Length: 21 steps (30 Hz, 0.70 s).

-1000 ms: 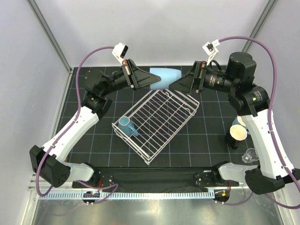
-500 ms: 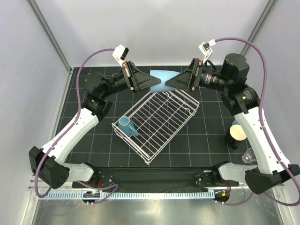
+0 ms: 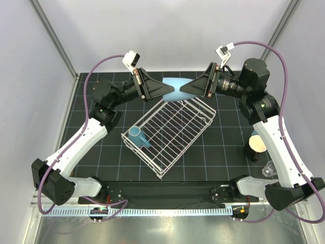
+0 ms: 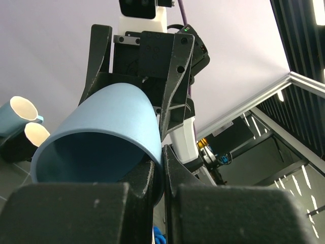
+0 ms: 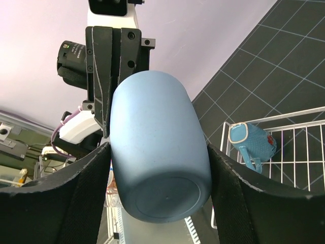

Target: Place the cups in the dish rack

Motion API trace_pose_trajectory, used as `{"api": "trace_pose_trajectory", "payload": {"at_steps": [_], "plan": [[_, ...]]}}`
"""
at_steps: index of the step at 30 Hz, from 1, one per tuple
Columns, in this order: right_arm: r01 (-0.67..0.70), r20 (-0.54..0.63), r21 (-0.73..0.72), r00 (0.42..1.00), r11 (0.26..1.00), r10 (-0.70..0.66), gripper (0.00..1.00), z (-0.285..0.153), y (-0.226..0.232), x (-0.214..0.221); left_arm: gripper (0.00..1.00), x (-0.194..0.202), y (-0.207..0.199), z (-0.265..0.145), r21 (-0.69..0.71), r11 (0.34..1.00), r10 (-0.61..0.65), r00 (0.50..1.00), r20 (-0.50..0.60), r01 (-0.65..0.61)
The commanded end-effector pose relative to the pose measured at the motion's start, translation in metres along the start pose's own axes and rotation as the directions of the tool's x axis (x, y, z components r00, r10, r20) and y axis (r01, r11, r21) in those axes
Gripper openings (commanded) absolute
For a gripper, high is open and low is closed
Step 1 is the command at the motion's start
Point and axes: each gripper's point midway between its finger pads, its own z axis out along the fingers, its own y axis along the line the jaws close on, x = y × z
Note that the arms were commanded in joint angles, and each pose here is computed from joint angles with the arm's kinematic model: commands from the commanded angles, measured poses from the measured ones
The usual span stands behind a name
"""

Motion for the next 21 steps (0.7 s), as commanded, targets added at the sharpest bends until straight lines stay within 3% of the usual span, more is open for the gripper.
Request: {"api": "trace_pose_trajectory", "payload": {"at_steps": [1, 5, 6, 7, 8, 13, 16, 21], "plan": [[0.042, 0.029, -0.054, 0.999, 0.998, -0.040, 0.53, -0.004, 0.018, -0.007, 0.00, 0.002, -0.020, -0.003, 0.054, 0.998, 0.040, 0.999, 0.009, -0.041], [0.038, 0.032, -0.046, 0.999, 0.998, -0.036, 0.28, -0.004, 0.015, -0.007, 0.03, 0.002, -0.016, -0.002, 0.046, 0.998, 0.030, 1.000, 0.010, -0.030], [0.033, 0.031, -0.041, 0.999, 0.999, -0.032, 0.13, -0.004, 0.014, -0.007, 0.11, 0.003, -0.013, -0.002, 0.035, 0.999, 0.018, 1.000, 0.007, -0.018], [0.033, 0.030, -0.041, 0.999, 0.999, -0.032, 0.06, -0.004, 0.014, -0.007, 0.21, 0.003, -0.008, -0.002, 0.017, 1.000, 0.017, 1.000, 0.006, -0.017], [0.030, 0.028, -0.037, 0.999, 0.999, -0.029, 0.04, -0.004, 0.013, -0.006, 0.39, 0.003, -0.005, -0.002, 0.002, 1.000, 0.019, 1.000, 0.004, -0.019], [0.035, 0.033, 0.002, 0.999, 0.999, -0.035, 0.04, -0.006, 0.007, -0.004, 0.65, 0.007, 0.027, -0.014, -0.171, 0.985, 0.029, 1.000, -0.006, -0.029], [0.033, 0.026, 0.051, 0.999, 0.998, -0.034, 0.04, -0.007, -0.004, 0.000, 0.74, 0.006, 0.042, -0.029, -0.275, 0.961, 0.042, 0.999, 0.005, -0.039], [-0.009, -0.017, 0.198, 1.000, 0.980, 0.012, 0.04, -0.008, -0.041, 0.016, 0.76, -0.014, 0.064, -0.069, -0.475, 0.879, 0.101, 0.988, 0.115, -0.035]]}}
